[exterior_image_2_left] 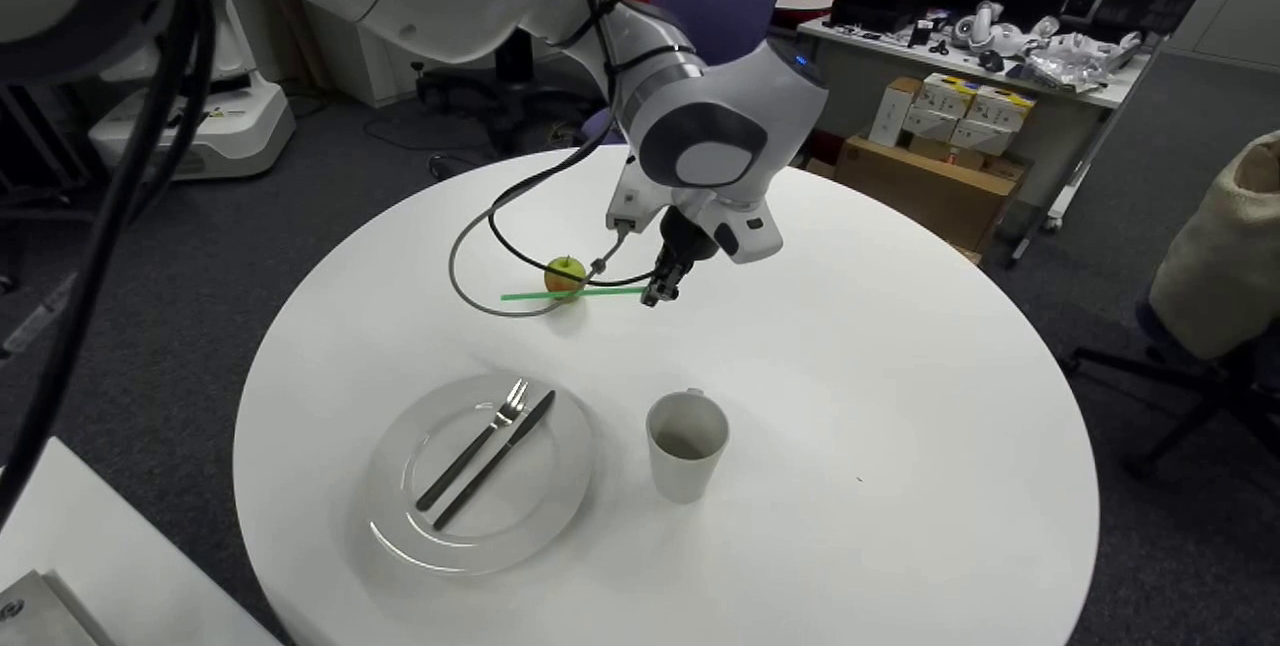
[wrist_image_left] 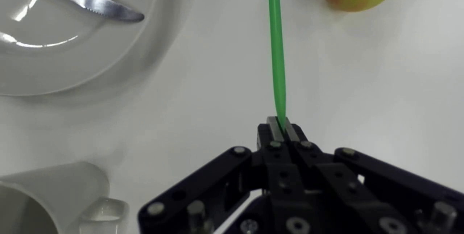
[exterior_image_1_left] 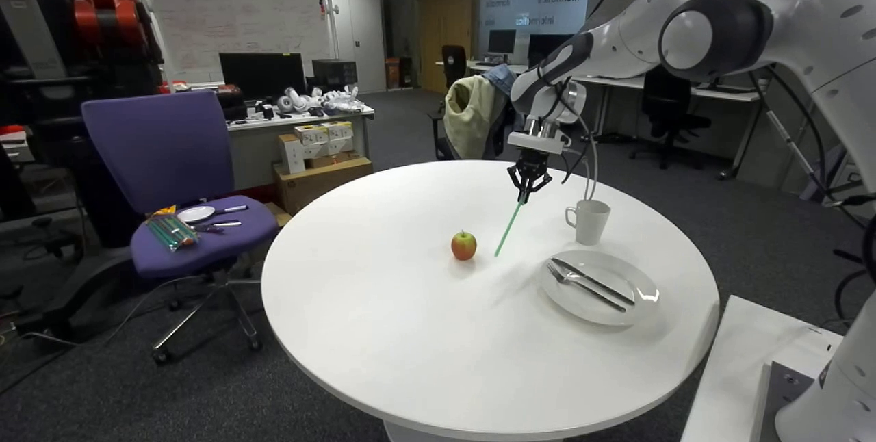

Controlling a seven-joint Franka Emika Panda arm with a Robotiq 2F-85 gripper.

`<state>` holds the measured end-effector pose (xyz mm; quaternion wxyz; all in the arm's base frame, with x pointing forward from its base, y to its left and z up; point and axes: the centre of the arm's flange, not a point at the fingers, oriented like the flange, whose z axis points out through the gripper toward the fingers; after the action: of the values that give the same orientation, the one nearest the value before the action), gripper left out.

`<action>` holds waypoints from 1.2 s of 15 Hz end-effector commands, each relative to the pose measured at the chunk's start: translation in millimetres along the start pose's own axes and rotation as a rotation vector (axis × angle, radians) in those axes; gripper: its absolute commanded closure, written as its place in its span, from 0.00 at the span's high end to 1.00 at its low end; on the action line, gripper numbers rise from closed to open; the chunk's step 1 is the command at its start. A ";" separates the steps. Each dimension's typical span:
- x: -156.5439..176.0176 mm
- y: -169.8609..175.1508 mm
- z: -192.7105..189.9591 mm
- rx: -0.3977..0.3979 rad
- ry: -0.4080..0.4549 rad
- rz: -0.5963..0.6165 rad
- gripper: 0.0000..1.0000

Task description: Remove the green straw from the mug and put it on the table

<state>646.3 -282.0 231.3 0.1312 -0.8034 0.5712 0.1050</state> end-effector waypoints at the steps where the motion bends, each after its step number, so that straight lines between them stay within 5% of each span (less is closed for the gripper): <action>1: 5.3 -14.7 -8.3 -0.002 0.034 0.182 0.00; 8: 9.1 -17.0 19.7 -0.082 0.025 0.284 0.00; 18: 11.5 -15.0 53.0 -0.152 0.046 0.252 0.00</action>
<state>655.1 -270.4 173.6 0.0565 -0.7332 0.6629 0.1403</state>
